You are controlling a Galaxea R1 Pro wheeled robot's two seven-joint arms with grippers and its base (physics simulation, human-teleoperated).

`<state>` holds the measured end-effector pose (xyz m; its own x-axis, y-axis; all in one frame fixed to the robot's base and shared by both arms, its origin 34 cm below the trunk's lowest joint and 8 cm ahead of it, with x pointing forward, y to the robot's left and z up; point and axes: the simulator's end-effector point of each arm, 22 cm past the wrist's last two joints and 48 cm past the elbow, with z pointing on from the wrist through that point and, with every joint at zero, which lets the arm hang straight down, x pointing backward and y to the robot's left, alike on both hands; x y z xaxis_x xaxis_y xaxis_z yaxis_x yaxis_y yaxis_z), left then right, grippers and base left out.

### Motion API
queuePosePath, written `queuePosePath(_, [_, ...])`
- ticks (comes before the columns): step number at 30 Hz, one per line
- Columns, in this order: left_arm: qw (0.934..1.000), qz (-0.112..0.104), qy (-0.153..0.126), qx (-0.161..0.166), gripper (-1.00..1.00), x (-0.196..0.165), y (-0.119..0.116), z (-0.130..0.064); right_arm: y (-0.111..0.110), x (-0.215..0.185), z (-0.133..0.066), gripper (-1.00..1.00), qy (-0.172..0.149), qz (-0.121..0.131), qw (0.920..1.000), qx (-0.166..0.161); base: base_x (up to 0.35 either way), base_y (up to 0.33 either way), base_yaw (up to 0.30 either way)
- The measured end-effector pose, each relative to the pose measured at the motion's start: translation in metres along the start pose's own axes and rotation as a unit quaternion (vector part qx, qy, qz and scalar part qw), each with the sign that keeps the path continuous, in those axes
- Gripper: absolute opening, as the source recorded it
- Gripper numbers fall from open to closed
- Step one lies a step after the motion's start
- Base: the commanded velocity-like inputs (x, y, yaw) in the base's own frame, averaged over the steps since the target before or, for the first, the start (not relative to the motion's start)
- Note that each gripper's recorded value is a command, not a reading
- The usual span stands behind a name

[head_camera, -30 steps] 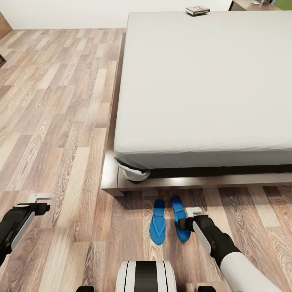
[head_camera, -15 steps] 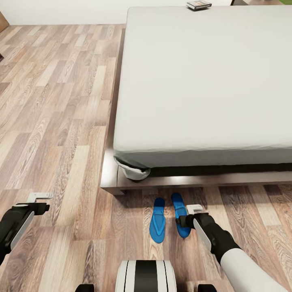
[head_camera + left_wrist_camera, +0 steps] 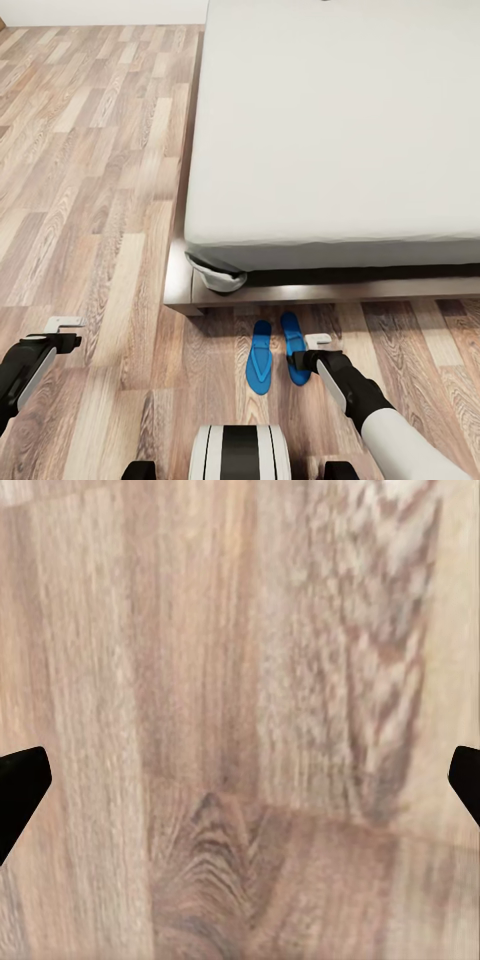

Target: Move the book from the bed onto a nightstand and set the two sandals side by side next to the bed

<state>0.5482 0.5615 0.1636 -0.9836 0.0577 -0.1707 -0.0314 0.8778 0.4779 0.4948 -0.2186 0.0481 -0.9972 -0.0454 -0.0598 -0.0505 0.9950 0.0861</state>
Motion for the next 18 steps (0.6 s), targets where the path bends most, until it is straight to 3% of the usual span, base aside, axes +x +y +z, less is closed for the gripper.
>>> queuePosePath(18, [0.9999, 0.007, 0.013, 0.0, 1.0, 0.013, -0.006, 0.011, 0.002, 0.007, 0.008, -1.0, 0.016, 0.003, 0.9999, 0.0, 0.0, 0.0, 0.0])
